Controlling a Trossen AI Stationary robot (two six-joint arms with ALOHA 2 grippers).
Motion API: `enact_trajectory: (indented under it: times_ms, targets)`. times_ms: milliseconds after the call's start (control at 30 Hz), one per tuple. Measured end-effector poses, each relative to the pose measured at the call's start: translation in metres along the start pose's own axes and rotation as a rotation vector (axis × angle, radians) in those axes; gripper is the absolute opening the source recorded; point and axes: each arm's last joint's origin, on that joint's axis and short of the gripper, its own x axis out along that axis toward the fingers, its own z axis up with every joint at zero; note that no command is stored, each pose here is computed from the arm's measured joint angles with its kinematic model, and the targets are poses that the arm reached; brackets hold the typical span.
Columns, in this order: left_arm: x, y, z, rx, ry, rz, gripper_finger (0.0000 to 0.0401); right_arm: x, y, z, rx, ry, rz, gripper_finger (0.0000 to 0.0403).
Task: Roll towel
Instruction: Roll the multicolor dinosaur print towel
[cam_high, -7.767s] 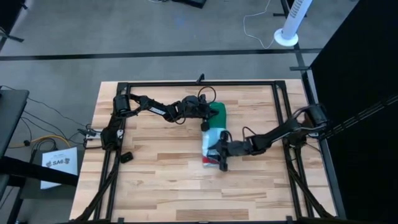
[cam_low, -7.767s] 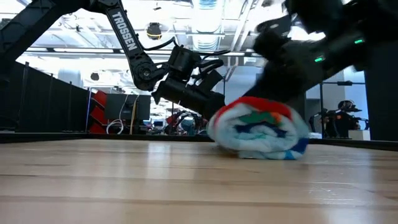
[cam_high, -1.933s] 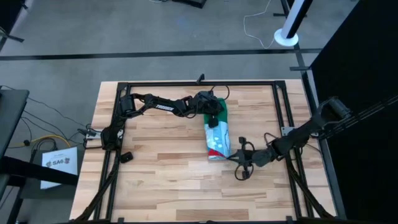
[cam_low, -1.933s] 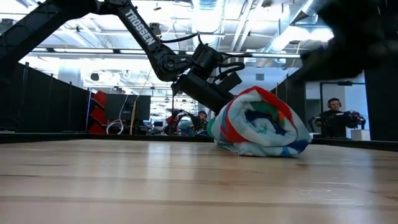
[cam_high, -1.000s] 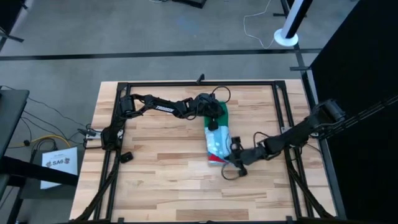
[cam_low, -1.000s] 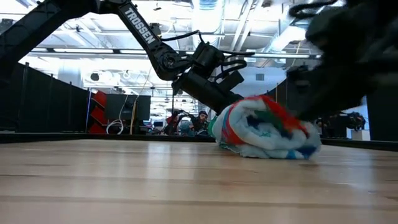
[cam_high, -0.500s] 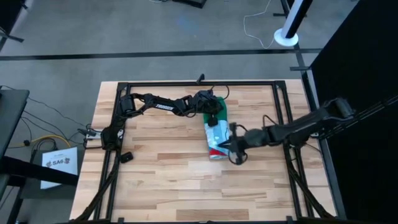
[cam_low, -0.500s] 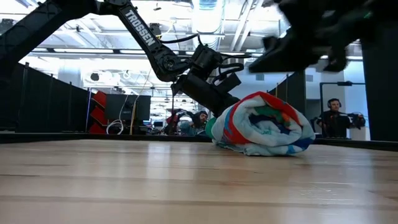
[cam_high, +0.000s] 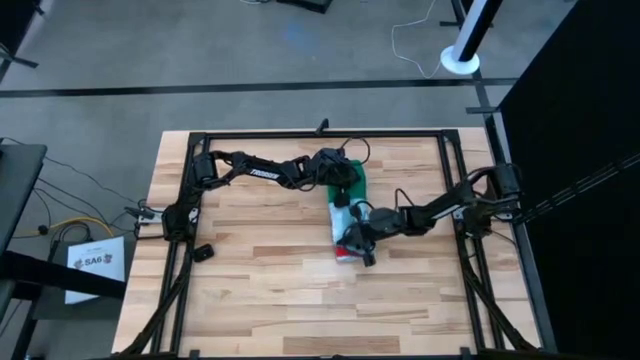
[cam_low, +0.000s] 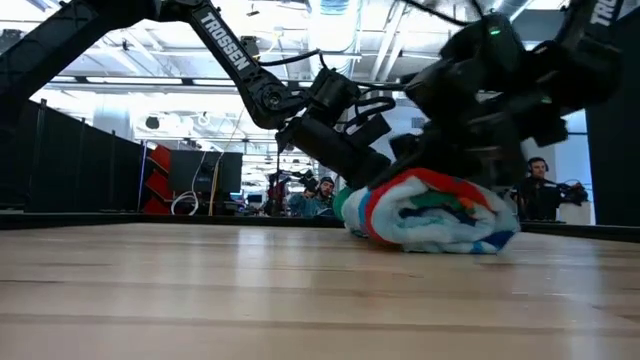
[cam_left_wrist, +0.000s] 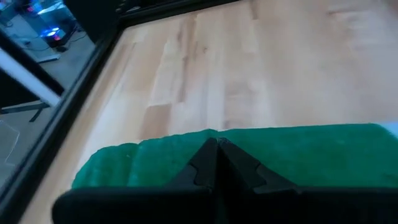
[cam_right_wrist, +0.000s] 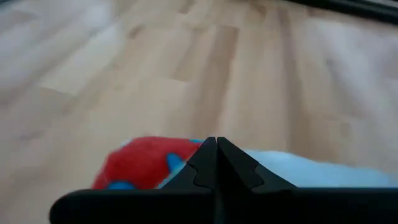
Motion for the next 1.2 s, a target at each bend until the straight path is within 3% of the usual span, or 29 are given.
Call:
enact_trajectory:
  times_ms: [200, 367, 467, 667, 767, 1200]
  targets:
    - [0.0, -0.002, 0.0, 0.008, -0.001, -0.018, 0.0, -0.017, 0.03, -0.007, 0.155, -0.035, 0.092, 0.0]
    - [0.0, 0.0, -0.001, 0.01, 0.009, 0.01, 0.0, -0.043, 0.044, 0.002, 0.169, -0.072, 0.196, 0.0]
    - [0.0, 0.002, -0.001, 0.008, 0.013, 0.022, 0.0, -0.065, 0.03, 0.014, 0.149, -0.192, 0.101, 0.0]
    - [0.0, 0.002, -0.001, 0.004, 0.013, 0.023, 0.0, -0.099, -0.01, 0.001, 0.094, -0.331, -0.158, 0.0]
    - [0.0, 0.002, 0.0, -0.002, 0.012, 0.021, 0.0, -0.1, -0.022, -0.012, 0.073, -0.289, -0.202, 0.0]
    - [0.0, 0.003, 0.0, -0.012, 0.01, 0.016, 0.0, -0.059, -0.028, -0.05, 0.046, -0.385, -0.107, 0.0]
